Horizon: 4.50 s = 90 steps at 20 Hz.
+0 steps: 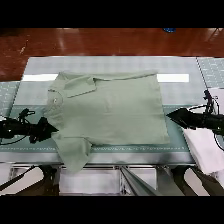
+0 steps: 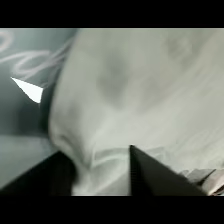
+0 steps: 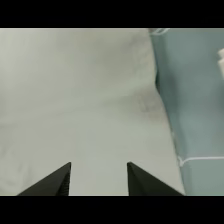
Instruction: Fold the shirts.
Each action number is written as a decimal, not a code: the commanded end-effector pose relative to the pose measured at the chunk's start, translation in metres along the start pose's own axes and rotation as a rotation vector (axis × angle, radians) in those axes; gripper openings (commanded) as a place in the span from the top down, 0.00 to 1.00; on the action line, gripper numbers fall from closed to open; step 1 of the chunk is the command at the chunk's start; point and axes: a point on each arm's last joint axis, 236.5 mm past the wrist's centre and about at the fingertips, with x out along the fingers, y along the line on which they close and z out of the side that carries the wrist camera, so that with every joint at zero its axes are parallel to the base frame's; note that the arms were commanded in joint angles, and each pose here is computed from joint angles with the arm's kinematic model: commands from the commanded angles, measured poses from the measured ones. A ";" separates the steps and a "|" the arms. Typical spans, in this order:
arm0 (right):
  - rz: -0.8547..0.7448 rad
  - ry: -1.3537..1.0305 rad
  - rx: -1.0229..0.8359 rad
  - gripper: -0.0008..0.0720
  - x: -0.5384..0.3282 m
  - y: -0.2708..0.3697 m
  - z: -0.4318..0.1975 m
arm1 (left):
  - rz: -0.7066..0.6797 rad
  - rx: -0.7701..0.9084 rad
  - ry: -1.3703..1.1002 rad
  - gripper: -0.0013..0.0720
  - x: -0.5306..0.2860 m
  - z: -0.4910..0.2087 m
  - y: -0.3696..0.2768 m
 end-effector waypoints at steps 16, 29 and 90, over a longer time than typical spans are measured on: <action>-0.242 0.299 0.201 0.43 0.014 -0.074 -0.103 | -0.054 0.158 0.063 0.96 0.018 -0.015 -0.033; 0.056 0.097 -0.118 0.96 0.029 0.058 0.011 | -0.273 0.257 -0.090 0.96 -0.033 0.018 -0.115; 0.024 0.054 -0.271 0.96 0.075 0.086 0.207 | 0.212 0.456 -0.373 0.96 -0.067 0.169 -0.188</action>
